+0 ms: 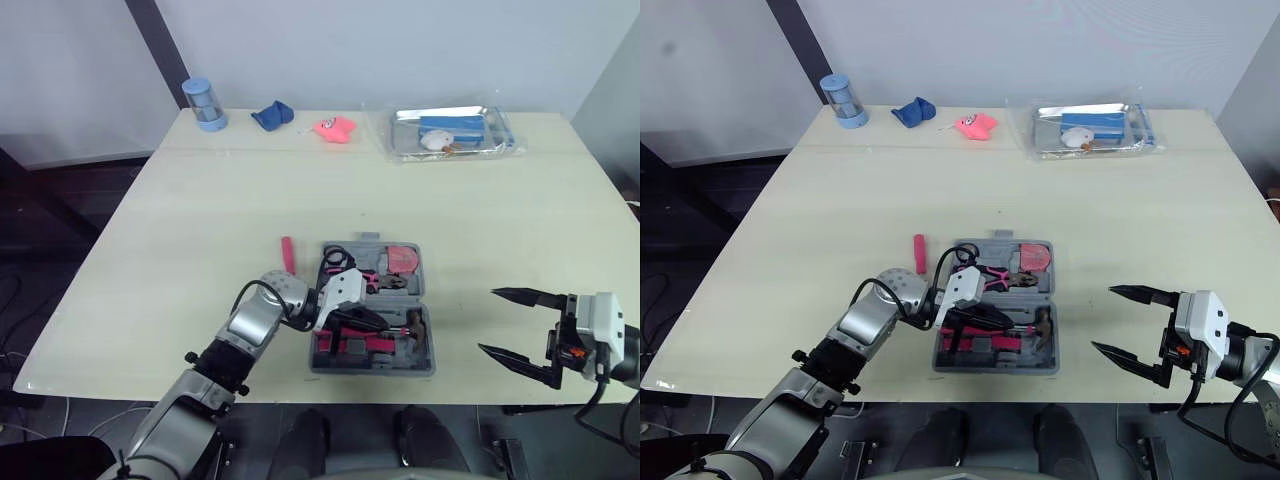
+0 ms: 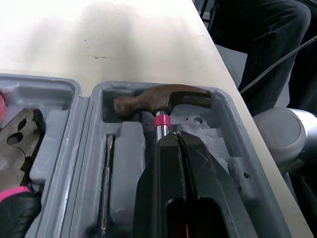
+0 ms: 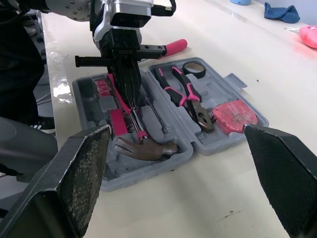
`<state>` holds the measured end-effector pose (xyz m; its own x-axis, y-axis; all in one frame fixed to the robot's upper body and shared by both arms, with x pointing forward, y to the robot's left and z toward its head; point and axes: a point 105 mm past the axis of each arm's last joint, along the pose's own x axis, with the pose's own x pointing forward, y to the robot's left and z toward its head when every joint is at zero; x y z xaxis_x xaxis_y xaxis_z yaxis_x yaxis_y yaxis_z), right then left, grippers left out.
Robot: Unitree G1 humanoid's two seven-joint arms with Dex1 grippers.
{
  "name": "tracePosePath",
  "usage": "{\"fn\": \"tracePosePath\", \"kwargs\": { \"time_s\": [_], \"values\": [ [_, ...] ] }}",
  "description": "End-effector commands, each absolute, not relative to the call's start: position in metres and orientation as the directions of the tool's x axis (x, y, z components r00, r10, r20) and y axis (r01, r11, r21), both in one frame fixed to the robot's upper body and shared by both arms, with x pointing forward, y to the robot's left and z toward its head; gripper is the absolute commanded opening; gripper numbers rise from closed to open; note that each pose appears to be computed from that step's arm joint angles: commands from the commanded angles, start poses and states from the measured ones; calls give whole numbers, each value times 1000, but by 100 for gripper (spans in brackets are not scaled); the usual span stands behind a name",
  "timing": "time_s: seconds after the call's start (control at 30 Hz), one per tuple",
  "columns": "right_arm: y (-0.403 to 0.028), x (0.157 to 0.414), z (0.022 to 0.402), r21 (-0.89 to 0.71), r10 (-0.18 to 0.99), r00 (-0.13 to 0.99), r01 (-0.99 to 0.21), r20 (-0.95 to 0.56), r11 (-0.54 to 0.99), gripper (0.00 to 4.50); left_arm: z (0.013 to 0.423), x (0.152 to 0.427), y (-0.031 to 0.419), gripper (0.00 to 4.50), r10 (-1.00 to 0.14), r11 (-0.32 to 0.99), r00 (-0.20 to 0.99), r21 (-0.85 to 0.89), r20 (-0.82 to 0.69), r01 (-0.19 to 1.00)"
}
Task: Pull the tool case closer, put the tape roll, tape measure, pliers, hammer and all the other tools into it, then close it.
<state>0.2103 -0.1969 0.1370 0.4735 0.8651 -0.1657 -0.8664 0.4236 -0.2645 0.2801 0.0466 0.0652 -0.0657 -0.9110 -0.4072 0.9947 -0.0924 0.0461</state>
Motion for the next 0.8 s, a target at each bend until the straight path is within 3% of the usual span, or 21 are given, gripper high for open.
{"fn": "tracePosePath", "kwargs": {
  "time_s": [0.03,0.1,0.73,0.8],
  "values": [
    [-195,210,146,-300,872,468,-860,-143,413,450,76,283,42,92,-918,-88,-41,102,-395,991],
    [-195,211,147,-301,872,468,-860,-142,412,450,75,284,39,186,-914,-90,-39,109,-404,990],
    [-195,209,147,-306,866,480,-853,-140,424,450,52,285,31,186,-848,-151,-70,112,-526,982],
    [-195,209,147,-306,866,481,-852,-140,424,450,52,286,30,136,-849,-146,-66,113,-525,983]
  ]
}}
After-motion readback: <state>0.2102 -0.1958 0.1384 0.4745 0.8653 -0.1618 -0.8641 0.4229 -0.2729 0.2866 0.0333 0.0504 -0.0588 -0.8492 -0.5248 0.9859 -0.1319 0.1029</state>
